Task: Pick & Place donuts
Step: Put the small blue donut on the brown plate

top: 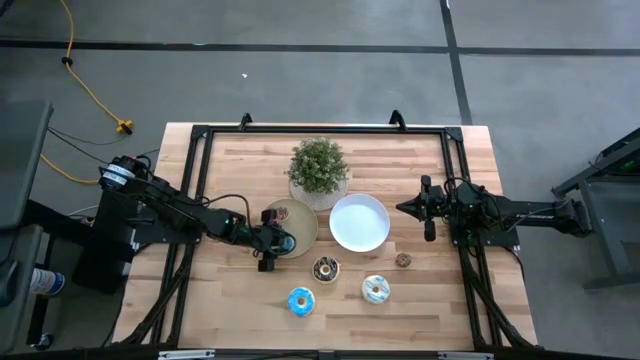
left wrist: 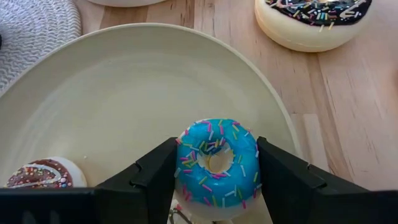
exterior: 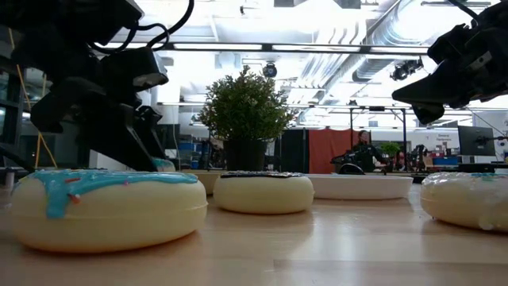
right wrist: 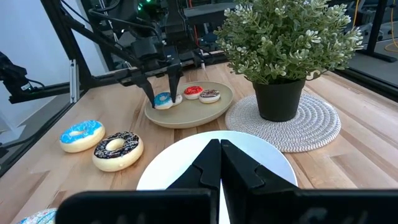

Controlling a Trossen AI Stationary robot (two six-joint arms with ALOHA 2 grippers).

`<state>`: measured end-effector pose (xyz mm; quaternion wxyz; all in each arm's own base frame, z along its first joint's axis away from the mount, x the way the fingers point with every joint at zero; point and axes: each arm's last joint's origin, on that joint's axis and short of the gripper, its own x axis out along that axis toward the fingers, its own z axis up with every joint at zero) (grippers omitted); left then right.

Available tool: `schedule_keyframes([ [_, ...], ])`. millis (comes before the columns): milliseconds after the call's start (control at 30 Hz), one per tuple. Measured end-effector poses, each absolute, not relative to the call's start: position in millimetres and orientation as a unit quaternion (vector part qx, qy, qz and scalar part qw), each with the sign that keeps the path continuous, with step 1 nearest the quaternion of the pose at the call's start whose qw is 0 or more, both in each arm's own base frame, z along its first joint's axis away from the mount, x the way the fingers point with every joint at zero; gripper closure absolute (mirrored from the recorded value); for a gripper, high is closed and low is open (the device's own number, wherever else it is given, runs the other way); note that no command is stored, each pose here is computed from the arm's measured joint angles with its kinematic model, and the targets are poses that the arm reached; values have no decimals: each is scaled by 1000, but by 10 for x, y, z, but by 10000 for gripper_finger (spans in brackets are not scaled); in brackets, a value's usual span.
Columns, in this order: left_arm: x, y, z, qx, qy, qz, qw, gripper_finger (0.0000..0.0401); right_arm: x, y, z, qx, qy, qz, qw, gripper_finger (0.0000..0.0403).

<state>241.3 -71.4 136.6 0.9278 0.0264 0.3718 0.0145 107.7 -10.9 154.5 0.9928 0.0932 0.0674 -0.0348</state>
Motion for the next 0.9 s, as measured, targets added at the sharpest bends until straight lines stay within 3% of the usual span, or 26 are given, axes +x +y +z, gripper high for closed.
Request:
schedule_keyframes([
  [900,2525,-744,1192,32,360,33,932,205,1077,-110,1542,93,69,-35,993,402],
])
